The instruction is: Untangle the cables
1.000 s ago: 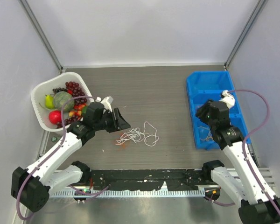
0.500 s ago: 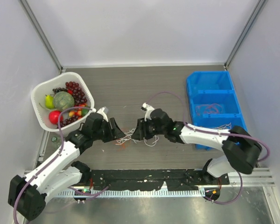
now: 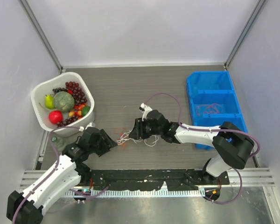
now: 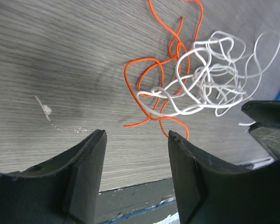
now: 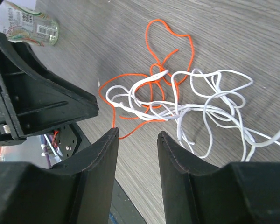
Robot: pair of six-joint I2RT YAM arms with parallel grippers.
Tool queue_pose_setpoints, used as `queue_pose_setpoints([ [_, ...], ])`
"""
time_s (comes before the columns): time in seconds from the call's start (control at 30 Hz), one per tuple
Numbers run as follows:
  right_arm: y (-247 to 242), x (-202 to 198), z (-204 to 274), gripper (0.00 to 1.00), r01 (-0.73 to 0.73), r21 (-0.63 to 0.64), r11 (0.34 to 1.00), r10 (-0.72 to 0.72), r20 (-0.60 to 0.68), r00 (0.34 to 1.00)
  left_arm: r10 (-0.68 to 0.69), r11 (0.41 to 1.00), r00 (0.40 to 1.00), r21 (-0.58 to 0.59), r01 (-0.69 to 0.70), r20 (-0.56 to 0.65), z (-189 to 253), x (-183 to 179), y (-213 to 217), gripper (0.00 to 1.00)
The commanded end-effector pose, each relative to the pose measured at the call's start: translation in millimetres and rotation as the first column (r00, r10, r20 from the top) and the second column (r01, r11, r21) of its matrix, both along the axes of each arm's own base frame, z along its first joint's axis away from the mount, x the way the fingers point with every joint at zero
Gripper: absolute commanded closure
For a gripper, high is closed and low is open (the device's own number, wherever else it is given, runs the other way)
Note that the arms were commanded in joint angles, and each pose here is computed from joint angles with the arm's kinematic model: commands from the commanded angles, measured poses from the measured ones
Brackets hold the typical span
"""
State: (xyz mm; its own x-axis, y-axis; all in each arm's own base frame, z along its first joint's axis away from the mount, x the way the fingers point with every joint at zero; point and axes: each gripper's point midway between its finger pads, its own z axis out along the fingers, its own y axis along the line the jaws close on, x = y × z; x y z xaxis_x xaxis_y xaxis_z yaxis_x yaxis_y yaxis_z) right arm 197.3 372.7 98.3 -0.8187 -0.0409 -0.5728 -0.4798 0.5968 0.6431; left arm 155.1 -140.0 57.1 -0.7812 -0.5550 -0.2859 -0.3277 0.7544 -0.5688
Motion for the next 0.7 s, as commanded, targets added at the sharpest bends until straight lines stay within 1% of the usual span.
queue_pose_setpoints([
  [0.0, 1, 15, 10, 0.56, 0.043, -0.001, 0.999, -0.043, 0.055, 0.998, 0.151, 0.987, 0.986, -0.063, -0.146, 0.071, 11, 21, 4, 0.39],
  [0.13, 2, 14, 11, 0.56, 0.03, 0.0, 1.0, -0.03, 0.059, 0.998, 0.171, 0.984, 0.982, -0.069, -0.166, 0.08, 13, 30, 2, 0.39],
  [0.37, 0, 13, 13, 0.56, 0.019, -0.015, 1.0, -0.018, 0.075, 0.997, 0.189, 0.981, 0.979, -0.061, -0.184, 0.076, 11, 45, 0, 0.51],
  [0.53, -3, 17, 12, 0.56, 0.043, -0.031, 0.999, -0.04, 0.085, 0.996, 0.17, 0.984, 0.984, -0.07, -0.166, 0.049, 4, 43, -5, 0.58],
  [0.67, -4, 19, 8, 0.55, 0.056, -0.041, 0.998, -0.053, 0.079, 0.995, 0.16, 0.984, 0.986, -0.088, -0.157, 0.036, 0, 43, -10, 0.67],
])
